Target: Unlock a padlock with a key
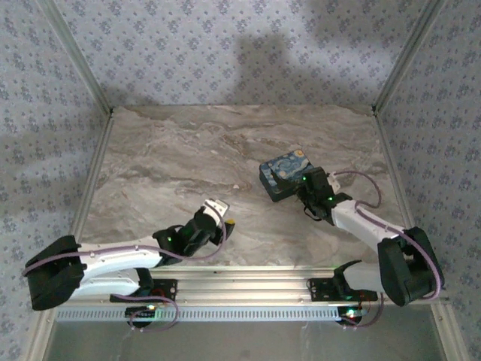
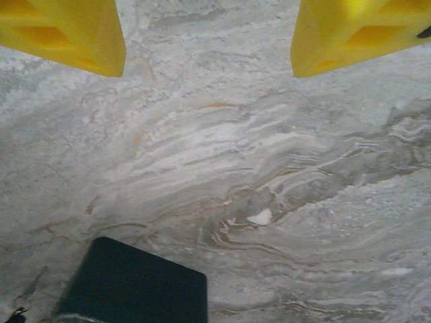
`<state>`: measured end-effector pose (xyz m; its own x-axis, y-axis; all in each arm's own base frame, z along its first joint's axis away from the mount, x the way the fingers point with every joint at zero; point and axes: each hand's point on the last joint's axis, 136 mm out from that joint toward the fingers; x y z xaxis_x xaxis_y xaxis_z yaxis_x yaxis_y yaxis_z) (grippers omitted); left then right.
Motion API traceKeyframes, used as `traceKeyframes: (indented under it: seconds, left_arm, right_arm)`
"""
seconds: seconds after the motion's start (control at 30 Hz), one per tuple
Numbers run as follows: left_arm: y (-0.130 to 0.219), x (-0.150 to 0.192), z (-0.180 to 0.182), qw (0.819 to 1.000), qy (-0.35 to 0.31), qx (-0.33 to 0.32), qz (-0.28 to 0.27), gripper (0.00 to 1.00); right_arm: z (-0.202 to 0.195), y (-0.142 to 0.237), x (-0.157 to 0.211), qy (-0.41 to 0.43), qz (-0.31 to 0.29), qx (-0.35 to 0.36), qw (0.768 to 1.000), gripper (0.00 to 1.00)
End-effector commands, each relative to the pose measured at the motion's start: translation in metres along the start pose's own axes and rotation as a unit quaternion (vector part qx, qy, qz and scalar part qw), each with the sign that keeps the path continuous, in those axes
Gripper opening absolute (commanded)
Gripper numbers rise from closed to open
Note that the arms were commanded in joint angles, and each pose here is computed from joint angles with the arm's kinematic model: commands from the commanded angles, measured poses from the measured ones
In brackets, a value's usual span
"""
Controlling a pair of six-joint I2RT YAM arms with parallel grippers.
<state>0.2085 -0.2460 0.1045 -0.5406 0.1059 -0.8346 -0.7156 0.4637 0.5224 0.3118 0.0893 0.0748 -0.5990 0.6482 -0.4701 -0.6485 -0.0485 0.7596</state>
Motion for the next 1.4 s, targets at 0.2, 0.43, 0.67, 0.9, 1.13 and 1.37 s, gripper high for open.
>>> traceKeyframes:
  seconds: [0.2,0.43,0.67,0.9,1.13,1.37]
  left_arm:
    - [0.017,-0.037,0.002,0.999,0.025,-0.004,0.022,0.98]
    - [0.026,-0.049,0.034,0.992,0.08,-0.073,0.066,0.98]
    - [0.041,-0.05,0.069,0.973,0.142,-0.151,0.103,0.98]
    - [0.068,-0.028,0.094,0.956,0.194,-0.194,0.105,0.98]
    - [0.098,-0.024,0.108,0.955,0.211,-0.193,0.083,0.98]
    - [0.113,-0.013,0.117,0.954,0.222,-0.189,0.071,0.98]
  right_arm:
    - [0.006,0.033,-0.049,-0.007,-0.063,-0.035,0.997,0.0]
    - [0.037,0.057,-0.048,0.061,-0.041,-0.089,0.993,0.0]
    - [0.103,0.05,0.012,0.213,0.043,-0.124,0.968,0.0]
    - [0.204,0.031,0.1,0.323,0.138,-0.192,0.916,0.0]
    - [0.256,-0.012,0.175,0.372,0.228,-0.218,0.873,0.0]
    - [0.258,-0.049,0.195,0.391,0.252,-0.192,0.864,0.01]
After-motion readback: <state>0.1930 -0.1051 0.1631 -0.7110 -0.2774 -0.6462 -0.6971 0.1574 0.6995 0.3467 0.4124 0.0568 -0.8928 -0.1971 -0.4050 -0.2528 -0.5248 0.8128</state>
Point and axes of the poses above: each hand's point on the last joint's axis, 136 mm out from that joint toward the fingers, its own y axis back along the fingers, its own z axis along the line the jaws close on, x = y × z, and after that the axes turned 12 degrees about y, right-handed
